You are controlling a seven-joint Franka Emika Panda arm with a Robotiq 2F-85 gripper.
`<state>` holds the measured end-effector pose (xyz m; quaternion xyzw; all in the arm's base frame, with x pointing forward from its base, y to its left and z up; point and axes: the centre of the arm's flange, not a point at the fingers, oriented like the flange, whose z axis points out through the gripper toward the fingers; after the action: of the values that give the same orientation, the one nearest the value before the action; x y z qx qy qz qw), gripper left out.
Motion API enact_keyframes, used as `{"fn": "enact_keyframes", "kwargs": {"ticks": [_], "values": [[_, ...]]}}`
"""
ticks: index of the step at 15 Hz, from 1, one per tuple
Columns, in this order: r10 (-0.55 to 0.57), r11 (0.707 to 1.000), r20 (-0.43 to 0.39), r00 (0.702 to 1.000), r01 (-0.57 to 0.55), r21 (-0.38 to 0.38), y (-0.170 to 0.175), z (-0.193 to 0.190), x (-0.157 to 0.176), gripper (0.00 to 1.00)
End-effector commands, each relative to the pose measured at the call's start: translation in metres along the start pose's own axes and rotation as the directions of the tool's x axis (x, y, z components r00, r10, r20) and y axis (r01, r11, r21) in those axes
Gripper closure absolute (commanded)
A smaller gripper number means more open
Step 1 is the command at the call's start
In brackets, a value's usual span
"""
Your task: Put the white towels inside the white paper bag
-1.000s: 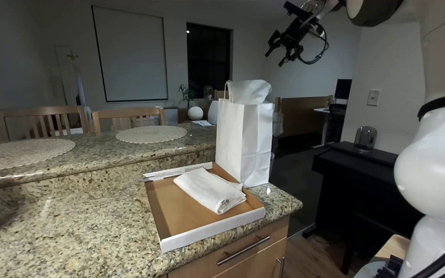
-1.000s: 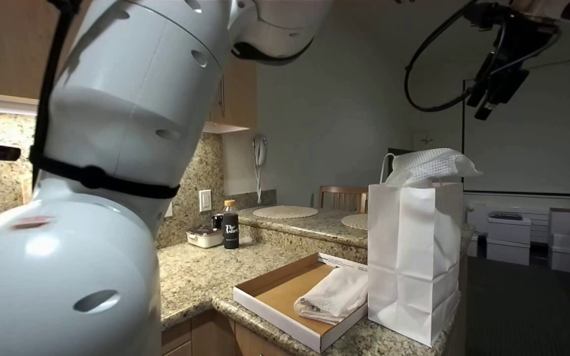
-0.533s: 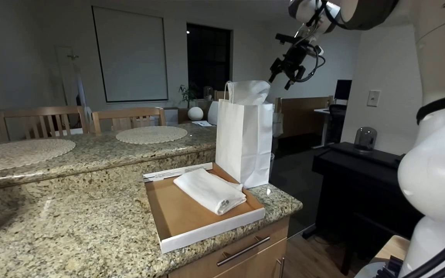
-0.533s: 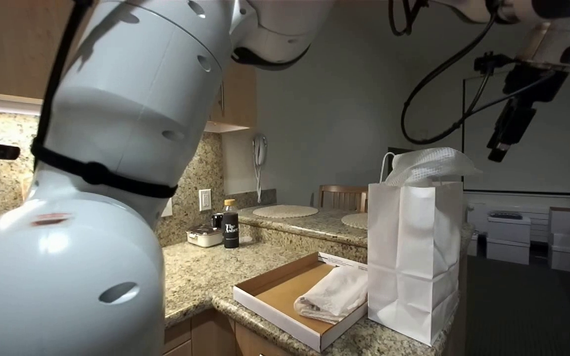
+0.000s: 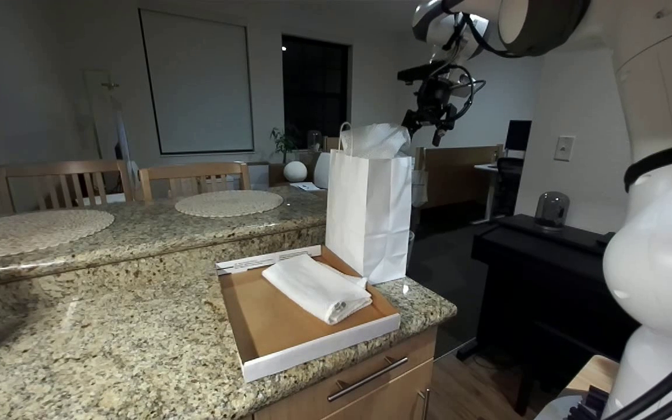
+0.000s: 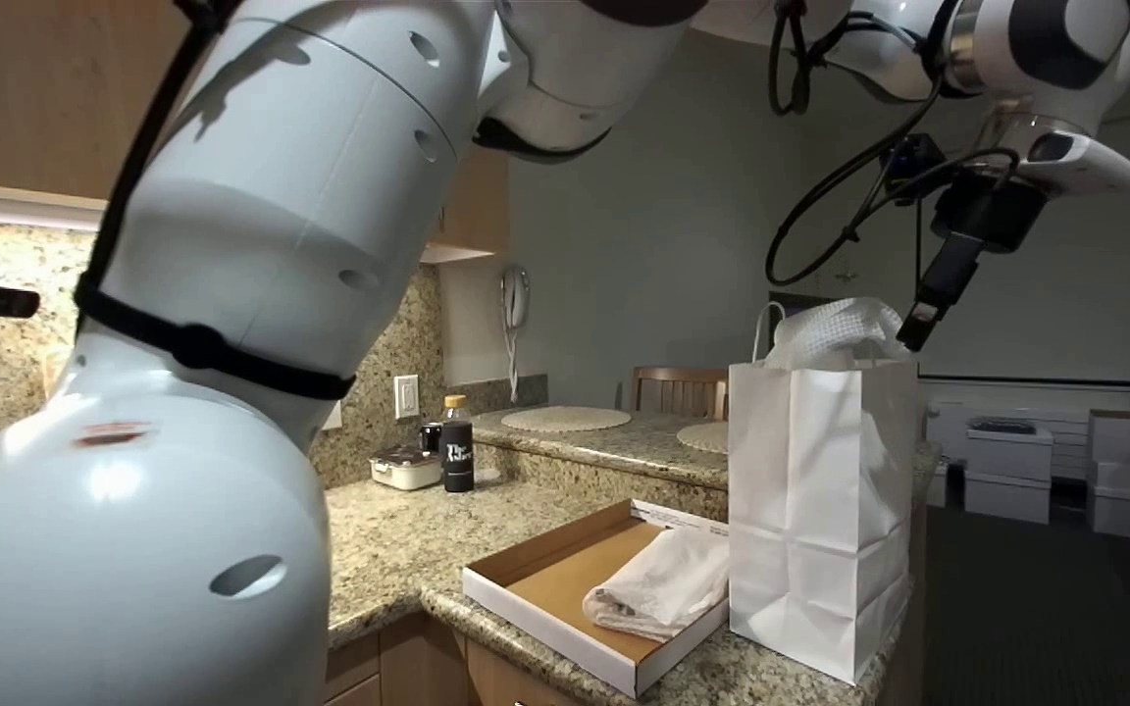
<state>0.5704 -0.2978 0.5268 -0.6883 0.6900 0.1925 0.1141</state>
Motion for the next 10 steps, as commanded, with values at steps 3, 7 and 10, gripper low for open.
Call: {"fn": "enact_keyframes", "kwargs": {"ticks": [3, 7, 10], "values": [[-0.076, 0.997, 0.021, 0.997, 0.076, -0.016, -0.007, -0.018, -0.029, 0.0], [-0.228, 0.968, 0.022, 0.973, 0.225, 0.109, -0.018, -0.026, -0.062, 0.0], [-0.308, 0.934, -0.005, 0.951, 0.303, 0.19, -0.019, -0.04, -0.082, 0.0]]}}
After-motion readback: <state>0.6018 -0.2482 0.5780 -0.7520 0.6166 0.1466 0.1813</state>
